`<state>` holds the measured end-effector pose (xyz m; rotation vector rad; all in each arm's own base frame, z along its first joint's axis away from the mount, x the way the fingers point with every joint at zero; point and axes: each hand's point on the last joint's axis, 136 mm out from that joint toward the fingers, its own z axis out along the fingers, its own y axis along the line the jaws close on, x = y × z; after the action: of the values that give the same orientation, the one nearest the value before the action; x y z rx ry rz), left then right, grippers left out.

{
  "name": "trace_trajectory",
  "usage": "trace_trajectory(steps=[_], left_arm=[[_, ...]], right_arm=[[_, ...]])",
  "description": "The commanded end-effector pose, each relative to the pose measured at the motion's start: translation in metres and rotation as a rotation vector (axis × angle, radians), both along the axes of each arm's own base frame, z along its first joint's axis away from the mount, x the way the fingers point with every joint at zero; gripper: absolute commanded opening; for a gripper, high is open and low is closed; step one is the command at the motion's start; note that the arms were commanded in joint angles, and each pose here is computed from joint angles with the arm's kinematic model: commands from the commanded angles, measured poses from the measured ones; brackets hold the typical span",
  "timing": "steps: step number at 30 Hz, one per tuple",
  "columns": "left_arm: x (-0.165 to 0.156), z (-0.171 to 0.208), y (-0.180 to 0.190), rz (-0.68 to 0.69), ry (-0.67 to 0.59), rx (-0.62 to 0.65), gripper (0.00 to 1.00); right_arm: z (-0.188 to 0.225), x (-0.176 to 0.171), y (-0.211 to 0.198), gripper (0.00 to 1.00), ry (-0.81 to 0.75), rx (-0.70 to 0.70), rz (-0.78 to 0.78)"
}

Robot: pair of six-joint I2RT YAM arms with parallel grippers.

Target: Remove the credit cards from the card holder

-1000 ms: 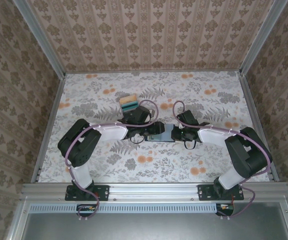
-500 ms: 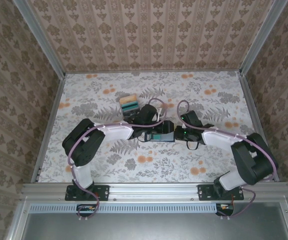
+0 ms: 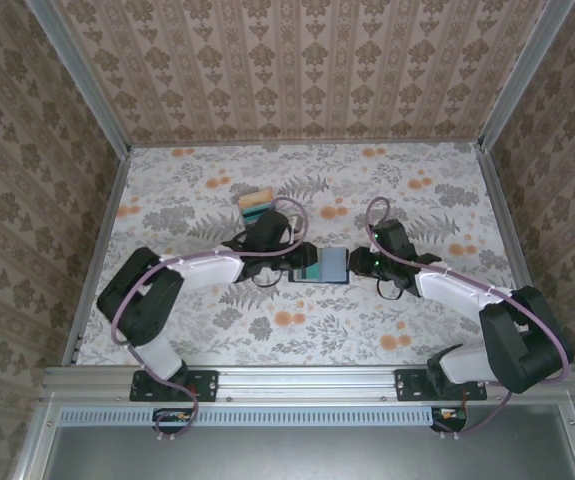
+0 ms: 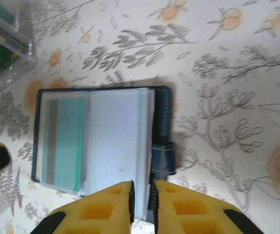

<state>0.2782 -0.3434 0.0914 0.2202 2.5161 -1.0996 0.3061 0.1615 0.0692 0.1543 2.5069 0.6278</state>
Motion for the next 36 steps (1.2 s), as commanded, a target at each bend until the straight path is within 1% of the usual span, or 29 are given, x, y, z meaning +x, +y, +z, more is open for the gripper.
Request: trace_trajectory(steps=[1, 5, 11, 18, 21, 27, 32, 36], left_arm=[[0.003, -0.014, 0.037, 0.046, -0.004, 0.106, 0.08], [0.009, -0.026, 0.048, 0.056, 0.020, 0.095, 0.00], [0.013, -0.045, 0.038, 0.020, 0.057, 0.095, 0.00], [0.012, -0.066, 0.034, 0.014, 0.102, 0.102, 0.00], [0.010, -0.073, 0.035, 0.025, 0.119, 0.100, 0.00], [0.005, -0.081, 0.038, 0.033, 0.140, 0.117, 0.00], [0.003, -0.083, 0.040, 0.036, 0.146, 0.130, 0.00], [0.002, -0.082, 0.039, 0.032, 0.144, 0.134, 0.00]], right_arm=[[0.021, 0.000, 0.027, 0.21, -0.043, 0.060, 0.081], [0.029, 0.002, 0.049, 0.19, -0.036, 0.081, 0.120], [0.014, 0.010, 0.077, 0.19, 0.042, 0.101, 0.158], [-0.011, 0.014, 0.089, 0.17, 0.118, 0.106, 0.173], [-0.019, 0.013, 0.090, 0.17, 0.143, 0.101, 0.175], [-0.037, 0.013, 0.080, 0.18, 0.180, 0.040, 0.142], [-0.036, 0.016, 0.069, 0.19, 0.162, 0.002, 0.105], [-0.036, 0.018, 0.066, 0.20, 0.163, 0.004, 0.098]])
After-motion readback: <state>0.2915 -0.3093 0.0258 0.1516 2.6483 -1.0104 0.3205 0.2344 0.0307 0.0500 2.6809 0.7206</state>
